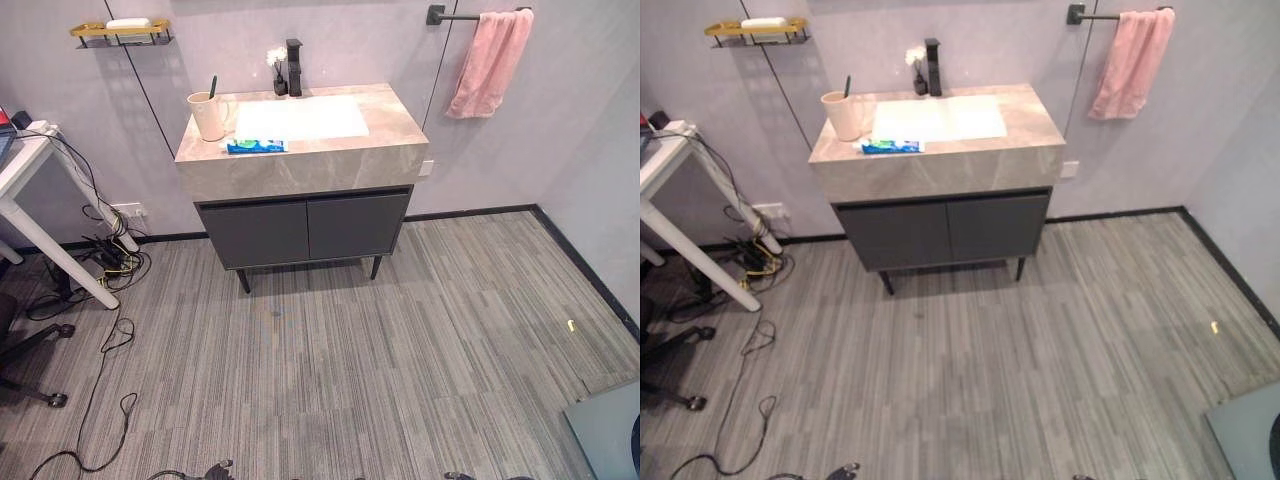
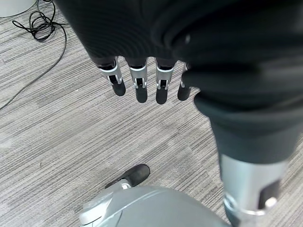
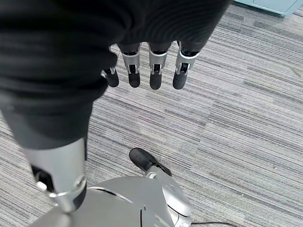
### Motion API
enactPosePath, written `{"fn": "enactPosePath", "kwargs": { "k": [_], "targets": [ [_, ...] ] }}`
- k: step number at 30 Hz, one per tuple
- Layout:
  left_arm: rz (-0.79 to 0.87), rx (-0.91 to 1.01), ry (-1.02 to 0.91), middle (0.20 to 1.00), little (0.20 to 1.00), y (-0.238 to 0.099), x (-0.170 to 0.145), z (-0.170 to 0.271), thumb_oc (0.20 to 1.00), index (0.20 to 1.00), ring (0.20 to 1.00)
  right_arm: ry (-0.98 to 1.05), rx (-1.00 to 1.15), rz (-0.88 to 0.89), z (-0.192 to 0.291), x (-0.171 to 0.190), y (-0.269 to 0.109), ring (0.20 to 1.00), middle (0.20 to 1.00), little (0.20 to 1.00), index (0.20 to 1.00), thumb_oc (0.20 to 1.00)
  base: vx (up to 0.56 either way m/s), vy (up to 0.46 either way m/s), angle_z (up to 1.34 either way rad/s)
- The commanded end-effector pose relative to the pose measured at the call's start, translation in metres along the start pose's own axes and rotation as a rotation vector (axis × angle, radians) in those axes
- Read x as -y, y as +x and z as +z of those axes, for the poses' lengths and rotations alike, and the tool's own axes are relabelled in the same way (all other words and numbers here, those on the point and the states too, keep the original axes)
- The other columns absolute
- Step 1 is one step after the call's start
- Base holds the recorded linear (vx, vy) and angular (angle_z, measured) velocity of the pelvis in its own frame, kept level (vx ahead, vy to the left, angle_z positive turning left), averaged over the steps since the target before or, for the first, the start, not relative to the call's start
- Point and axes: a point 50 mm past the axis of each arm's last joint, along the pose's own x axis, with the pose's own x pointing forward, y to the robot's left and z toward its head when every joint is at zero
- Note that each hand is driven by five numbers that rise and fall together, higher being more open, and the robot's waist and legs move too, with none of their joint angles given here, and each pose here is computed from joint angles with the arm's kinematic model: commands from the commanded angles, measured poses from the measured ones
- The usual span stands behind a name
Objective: Put brush and paste in cup on sink, flatten towel.
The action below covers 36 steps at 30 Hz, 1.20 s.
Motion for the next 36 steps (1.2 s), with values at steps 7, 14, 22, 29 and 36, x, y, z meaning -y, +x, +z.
{"fn": "enactPosePath", "kwargs": {
  "k": [7, 14, 22, 29, 36],
  "targets": [
    [0.0, -0.034, -0.028, 1.0, 1.0, 0.0, 0.003, -0.005, 1.0, 1.0, 1.0, -0.007, 0.046, 0.007, 0.013, -0.005, 0.001, 1.0, 1.0, 1.0, 1.0, 1.0, 0.01, 0.004, -0.08],
    [0.01, -0.034, -0.047, 1.0, 1.0, 0.0, 0.002, -0.006, 1.0, 1.0, 1.0, 0.318, 0.072, 0.01, 0.011, -0.005, 0.0, 1.0, 1.0, 1.0, 1.0, 1.0, 0.0, 0.0, 0.0],
    [0.059, -0.016, -0.135, 1.0, 1.0, 0.0, -0.003, -0.005, 1.0, 1.0, 1.0, 0.385, 0.11, -0.01, 0.019, -0.005, 0.001, 1.0, 1.0, 1.0, 1.0, 1.0, 0.0, 0.0, 0.0],
    [0.212, 0.166, -0.34, 1.0, 1.0, -0.001, -0.032, 0.027, 1.0, 1.0, 1.0, 0.251, 0.364, -0.065, 0.073, 0.009, -0.007, 1.0, 1.0, 1.0, 1.0, 1.0, -0.01, 0.002, 0.0],
    [0.279, 0.363, -0.336, 1.0, 1.0, -0.007, -0.059, 0.076, 1.0, 1.0, 1.0, 0.208, 0.534, -0.127, 0.115, 0.033, -0.02, 1.0, 1.0, 1.0, 1.0, 1.0, -0.17, 0.027, -0.02]
  ]
}}
